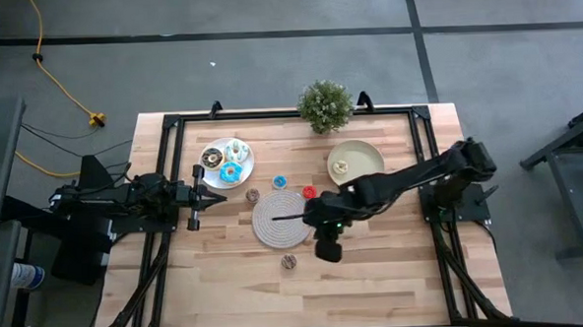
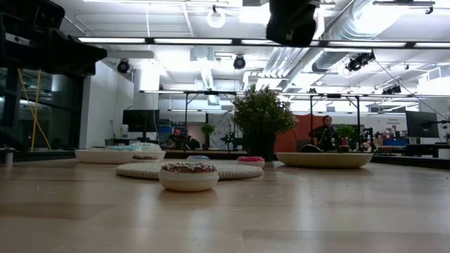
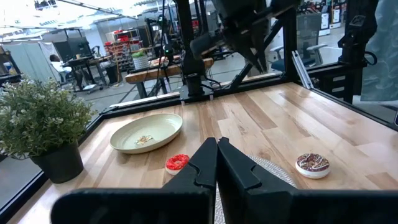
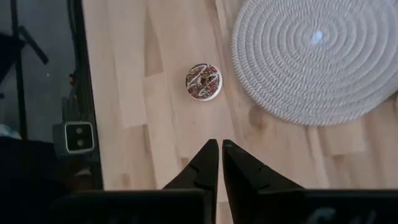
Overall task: Pick & Place donuts
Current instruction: Put the small bottom brown donut on the brown plate
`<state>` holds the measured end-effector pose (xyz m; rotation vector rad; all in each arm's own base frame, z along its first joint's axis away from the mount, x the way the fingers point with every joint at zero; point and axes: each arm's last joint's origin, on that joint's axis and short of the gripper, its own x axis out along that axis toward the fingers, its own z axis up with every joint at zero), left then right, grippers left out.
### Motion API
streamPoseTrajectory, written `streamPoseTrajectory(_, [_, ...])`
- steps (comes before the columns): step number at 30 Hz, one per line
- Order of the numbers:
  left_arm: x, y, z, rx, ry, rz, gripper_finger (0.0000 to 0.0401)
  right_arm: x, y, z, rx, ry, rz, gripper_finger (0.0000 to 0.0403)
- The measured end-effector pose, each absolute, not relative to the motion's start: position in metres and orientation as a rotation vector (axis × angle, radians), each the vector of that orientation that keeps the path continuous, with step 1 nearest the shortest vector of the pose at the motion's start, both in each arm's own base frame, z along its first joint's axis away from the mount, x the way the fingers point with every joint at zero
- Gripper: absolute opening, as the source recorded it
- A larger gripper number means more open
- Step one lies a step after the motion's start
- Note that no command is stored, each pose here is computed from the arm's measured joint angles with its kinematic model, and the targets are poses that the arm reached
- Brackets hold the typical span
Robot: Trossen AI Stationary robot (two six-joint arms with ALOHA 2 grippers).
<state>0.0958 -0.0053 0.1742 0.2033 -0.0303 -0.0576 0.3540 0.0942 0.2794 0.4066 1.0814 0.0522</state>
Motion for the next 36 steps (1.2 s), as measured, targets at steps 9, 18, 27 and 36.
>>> streamPoseTrajectory(9, [0.096,-0.005,0.174,0.203,-0.031,-0.057,0.0,0.387,0.111,0.267,0.489,1.189,-0.055,0.0082])
streamPoseTrajectory(18, [0.096,-0.005,0.174,0.203,-0.031,-0.057,0.0,0.405,0.129,0.24,0.503,1.239,-0.12,0.0202])
streamPoseTrajectory(27, [0.096,-0.005,0.174,0.203,-0.031,-0.057,0.0,0.416,0.143,0.216,0.548,1.231,-0.155,0.0296])
streamPoseTrajectory(36, [0.096,-0.005,0.174,0.203,-0.03,-0.058,0.0,0.421,0.156,0.205,0.346,1.154,-0.097,0.0312])
